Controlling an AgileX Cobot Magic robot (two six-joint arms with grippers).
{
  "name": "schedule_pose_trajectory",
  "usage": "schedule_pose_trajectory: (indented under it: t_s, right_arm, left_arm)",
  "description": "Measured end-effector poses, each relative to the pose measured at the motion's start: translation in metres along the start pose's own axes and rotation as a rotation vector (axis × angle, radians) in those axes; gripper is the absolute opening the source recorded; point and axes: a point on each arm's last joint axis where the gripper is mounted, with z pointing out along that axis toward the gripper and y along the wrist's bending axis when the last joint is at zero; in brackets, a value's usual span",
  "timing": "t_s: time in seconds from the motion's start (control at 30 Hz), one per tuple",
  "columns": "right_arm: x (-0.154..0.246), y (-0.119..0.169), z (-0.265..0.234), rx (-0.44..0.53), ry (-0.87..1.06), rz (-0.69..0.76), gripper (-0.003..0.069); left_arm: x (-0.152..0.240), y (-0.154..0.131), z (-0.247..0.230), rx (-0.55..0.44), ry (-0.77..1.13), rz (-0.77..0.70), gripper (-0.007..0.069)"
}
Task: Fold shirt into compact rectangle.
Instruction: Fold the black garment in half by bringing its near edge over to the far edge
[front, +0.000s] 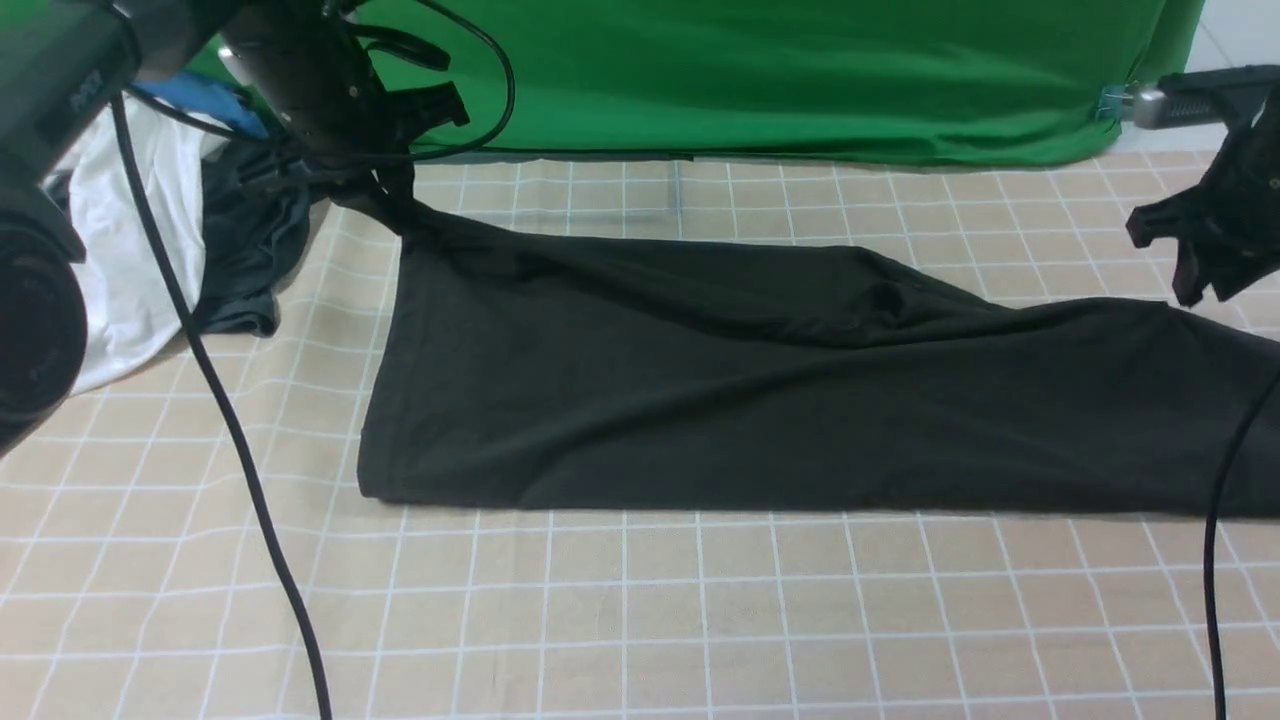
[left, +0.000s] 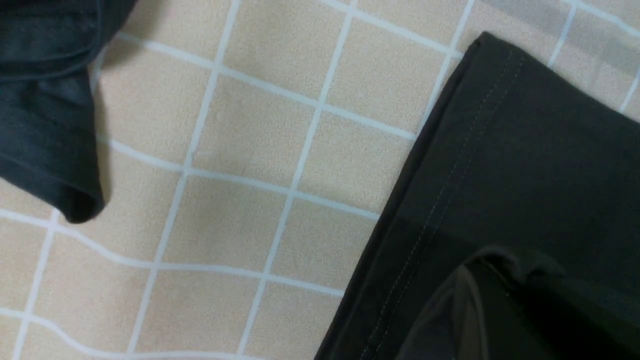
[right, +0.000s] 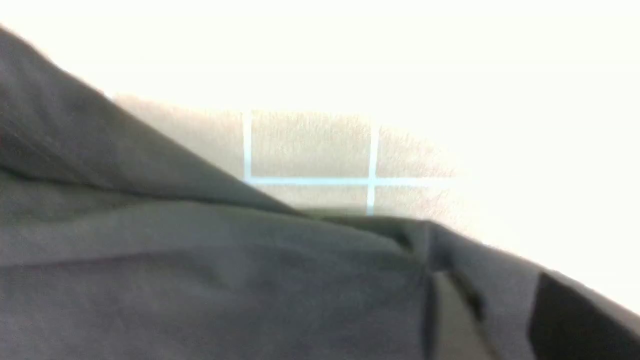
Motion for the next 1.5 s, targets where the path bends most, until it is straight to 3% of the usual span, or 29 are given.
schedule_pose_trajectory:
  t_s: [0.07,0.2,0.27,0.3,0.37,0.47,0.7,1.27,1.33,1.43,1.5]
  right_arm:
    - [-0.001,0.010,-0.008,-0.034,-0.006,-0.009,0.0343]
    - [-0.003,0.059,-0.021,-0.195,-0.041,-0.149,0.0263]
    - [-0.003,0.093,-0.023,-0.252,-0.071,-0.241,0.0242]
    - [-0.003,0.096,-0.022,-0.254,-0.070,-0.250,0.0242]
    - [0.000,0.128,-0.017,-0.281,-0.077,-0.359,0.0284]
    - [0.004,0.150,-0.005,-0.284,-0.064,-0.440,0.0364]
    - [-0.001,0.157,0.017,-0.157,-0.089,-0.344,0.0421]
    - [-0.002,0.169,0.035,-0.214,-0.094,-0.239,0.0420]
    - [-0.002,0.169,0.038,-0.214,-0.087,-0.238,0.0384]
    - [-0.002,0.170,0.040,-0.215,-0.090,-0.242,0.0125]
    - [-0.003,0.170,0.038,-0.215,-0.095,-0.253,0.0075]
  left_arm:
    - [0.000,0.000,0.001,-0.002,0.000,-0.001,0.0013]
    - [0.000,0.000,0.002,0.001,0.001,-0.014,0.0013]
    - [0.000,0.000,0.002,0.001,0.002,-0.017,0.0013]
    - [0.000,0.000,0.002,0.001,0.002,-0.017,0.0013]
    - [0.000,0.000,0.002,0.002,0.003,-0.017,0.0013]
    - [0.000,0.000,0.002,0.001,0.004,-0.017,0.0013]
    - [0.000,0.000,0.002,0.001,0.005,-0.017,0.0013]
    - [0.000,0.000,0.002,0.001,0.005,-0.018,0.0013]
    - [0.000,0.000,0.002,0.001,0.005,-0.018,0.0013]
    - [0.000,0.000,0.002,0.001,0.005,-0.018,0.0013]
    - [0.000,0.000,0.002,0.001,0.005,-0.018,0.0013]
